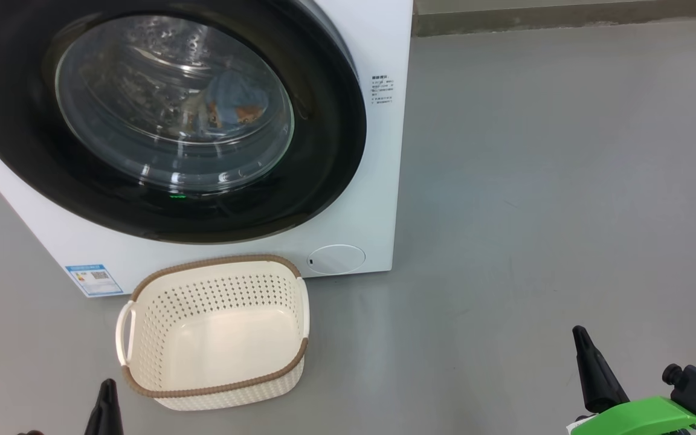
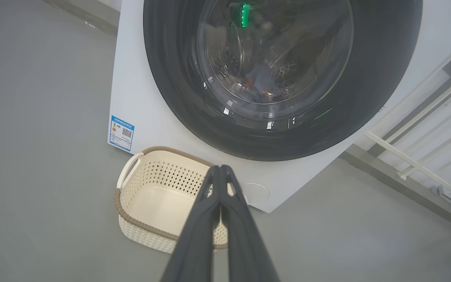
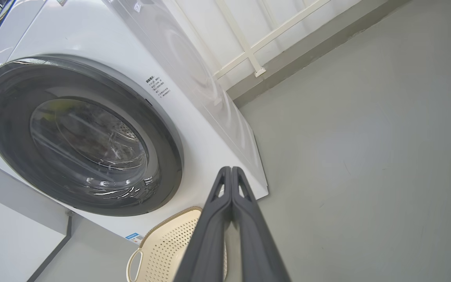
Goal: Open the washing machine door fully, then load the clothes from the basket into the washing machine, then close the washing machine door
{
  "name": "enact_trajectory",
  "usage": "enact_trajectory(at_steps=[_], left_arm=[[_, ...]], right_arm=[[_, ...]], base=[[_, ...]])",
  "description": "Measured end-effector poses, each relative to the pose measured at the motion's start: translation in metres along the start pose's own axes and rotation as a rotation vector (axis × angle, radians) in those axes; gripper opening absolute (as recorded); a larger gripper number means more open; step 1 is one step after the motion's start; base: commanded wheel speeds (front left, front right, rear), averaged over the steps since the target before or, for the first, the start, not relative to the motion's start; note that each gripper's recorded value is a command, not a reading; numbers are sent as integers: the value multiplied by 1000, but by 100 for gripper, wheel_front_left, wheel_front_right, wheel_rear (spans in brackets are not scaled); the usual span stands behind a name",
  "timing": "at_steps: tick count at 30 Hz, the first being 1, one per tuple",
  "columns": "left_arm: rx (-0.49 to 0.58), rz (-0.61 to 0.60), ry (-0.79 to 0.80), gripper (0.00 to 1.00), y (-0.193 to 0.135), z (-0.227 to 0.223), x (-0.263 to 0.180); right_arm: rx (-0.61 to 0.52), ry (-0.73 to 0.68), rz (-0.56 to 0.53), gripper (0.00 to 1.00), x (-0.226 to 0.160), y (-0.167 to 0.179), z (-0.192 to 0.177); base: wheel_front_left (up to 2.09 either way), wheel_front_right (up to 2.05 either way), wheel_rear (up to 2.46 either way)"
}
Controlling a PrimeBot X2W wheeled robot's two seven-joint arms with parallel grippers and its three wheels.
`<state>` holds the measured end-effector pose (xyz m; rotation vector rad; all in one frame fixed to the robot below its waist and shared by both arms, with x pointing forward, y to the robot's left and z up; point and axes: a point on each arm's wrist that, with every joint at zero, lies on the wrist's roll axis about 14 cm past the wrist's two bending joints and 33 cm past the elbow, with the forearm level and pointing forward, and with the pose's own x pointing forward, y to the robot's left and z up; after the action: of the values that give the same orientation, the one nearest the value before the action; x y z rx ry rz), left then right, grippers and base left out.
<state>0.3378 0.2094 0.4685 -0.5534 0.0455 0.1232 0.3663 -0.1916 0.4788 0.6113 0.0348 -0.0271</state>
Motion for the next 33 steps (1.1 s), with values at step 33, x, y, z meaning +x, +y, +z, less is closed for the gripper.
enact_trajectory(at_steps=[33], left_arm=[[-374, 9, 37, 0, -6, -2, 14]], right_arm=[[346, 13, -55, 0, 2, -11, 2]], base=[[0, 0, 0]])
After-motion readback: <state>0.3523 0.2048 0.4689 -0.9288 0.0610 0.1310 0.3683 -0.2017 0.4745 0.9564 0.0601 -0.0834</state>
